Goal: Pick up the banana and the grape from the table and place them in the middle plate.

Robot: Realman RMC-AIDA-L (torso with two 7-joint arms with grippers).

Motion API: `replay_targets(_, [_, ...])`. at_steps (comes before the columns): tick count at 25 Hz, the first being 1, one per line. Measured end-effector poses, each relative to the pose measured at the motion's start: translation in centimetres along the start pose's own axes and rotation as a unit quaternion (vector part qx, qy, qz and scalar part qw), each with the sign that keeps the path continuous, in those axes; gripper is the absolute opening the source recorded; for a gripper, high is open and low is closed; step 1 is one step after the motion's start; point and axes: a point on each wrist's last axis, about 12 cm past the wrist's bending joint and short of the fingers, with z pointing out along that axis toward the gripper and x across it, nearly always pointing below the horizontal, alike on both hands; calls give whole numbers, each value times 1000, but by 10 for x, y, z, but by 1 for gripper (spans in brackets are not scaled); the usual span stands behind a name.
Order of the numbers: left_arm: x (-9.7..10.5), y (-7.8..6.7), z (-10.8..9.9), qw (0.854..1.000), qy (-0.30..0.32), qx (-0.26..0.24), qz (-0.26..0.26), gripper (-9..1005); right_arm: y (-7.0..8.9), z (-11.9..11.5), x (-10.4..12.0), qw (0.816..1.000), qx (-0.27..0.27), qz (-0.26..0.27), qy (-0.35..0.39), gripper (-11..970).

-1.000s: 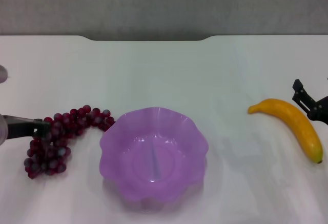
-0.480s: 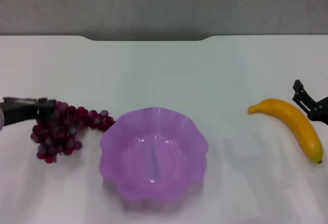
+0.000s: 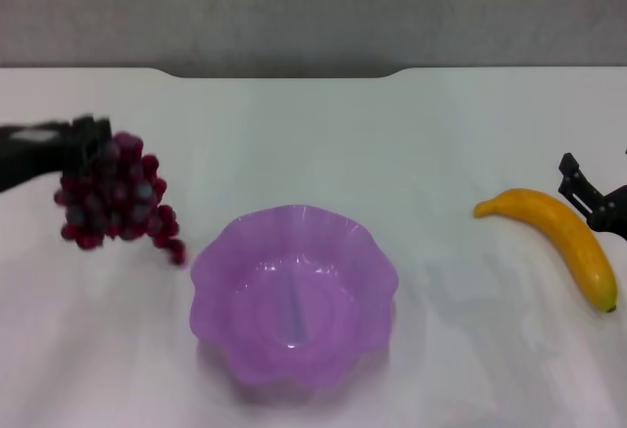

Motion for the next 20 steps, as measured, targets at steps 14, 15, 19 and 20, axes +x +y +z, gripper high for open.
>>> replay_targets(14, [-28, -23, -38, 980, -112, 164, 26, 159, 0, 0, 0, 1000, 0, -1, 1, 905])
replay_targets(15, [-28, -25, -39, 978, -111, 173, 28, 159, 0, 0, 0, 1000, 0, -1, 1, 905])
replay_targets(19, [-26, -38, -35, 973, -101, 204, 40, 158, 0, 0, 0, 1000, 0, 0, 0, 906])
replay_targets(20, [-26, -41, -33, 972, -98, 211, 43, 158, 0, 1, 0, 1000, 0, -1, 0, 906])
